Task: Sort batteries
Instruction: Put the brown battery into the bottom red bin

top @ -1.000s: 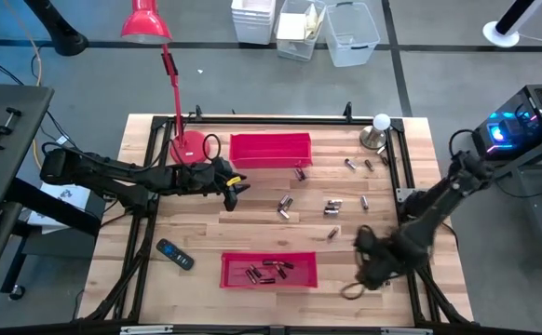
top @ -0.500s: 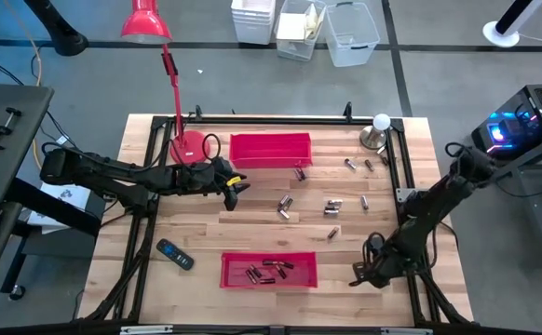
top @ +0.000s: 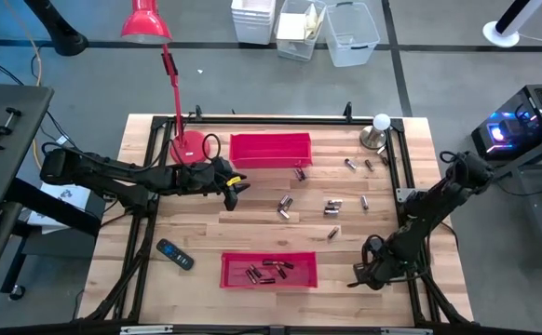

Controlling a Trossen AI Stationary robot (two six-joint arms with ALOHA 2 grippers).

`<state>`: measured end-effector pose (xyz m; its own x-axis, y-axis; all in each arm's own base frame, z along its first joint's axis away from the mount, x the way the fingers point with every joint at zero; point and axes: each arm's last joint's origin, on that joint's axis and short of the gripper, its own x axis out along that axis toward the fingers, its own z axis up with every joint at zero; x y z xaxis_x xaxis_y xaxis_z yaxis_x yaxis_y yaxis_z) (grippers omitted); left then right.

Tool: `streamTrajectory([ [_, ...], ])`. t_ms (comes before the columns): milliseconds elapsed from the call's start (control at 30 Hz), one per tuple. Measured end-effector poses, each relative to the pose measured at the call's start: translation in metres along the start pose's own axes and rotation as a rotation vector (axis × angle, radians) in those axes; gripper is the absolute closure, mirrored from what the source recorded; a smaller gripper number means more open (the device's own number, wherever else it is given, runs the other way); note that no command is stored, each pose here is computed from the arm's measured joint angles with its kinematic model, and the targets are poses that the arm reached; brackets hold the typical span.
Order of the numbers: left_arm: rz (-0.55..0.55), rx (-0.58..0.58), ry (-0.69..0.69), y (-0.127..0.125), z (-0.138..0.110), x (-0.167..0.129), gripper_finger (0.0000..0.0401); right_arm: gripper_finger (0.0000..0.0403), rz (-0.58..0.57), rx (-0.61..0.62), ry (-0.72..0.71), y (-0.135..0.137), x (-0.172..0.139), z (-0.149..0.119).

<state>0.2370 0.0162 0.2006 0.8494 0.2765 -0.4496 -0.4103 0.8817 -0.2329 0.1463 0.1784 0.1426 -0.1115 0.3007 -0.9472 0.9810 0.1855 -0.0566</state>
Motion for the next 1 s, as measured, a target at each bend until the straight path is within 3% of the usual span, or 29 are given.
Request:
streamTrajectory([
  [300, 0.0, 0.0, 0.0, 0.0, 0.0, 0.0, 0.0245, 0.021, -0.003, -0.024, -0.01, -0.001, 0.0, 0.0],
  [600, 0.0, 0.0, 0.0, 0.0, 0.0, 0.0, 0.0245, 0.0215, -0.048, -0.223, -0.039, 0.003, 0.016, 0.001],
  [733, 0.0, 0.0, 0.0, 0.0, 0.0, 0.0, 0.0245, 0.0258, -0.052, -0.234, -0.05, 0.005, 0.019, 0.001],
  [867, 0.002, 0.002, 0.004, 0.0, 0.0, 0.0, 0.0245, 0.0357, -0.028, -0.264, -0.083, 0.01, 0.015, -0.003],
  [1000, 0.002, 0.027, 0.005, 0.0, 0.0, 0.0, 0.0245, 0.037, -0.018, -0.322, -0.113, 0.017, 0.006, -0.012],
])
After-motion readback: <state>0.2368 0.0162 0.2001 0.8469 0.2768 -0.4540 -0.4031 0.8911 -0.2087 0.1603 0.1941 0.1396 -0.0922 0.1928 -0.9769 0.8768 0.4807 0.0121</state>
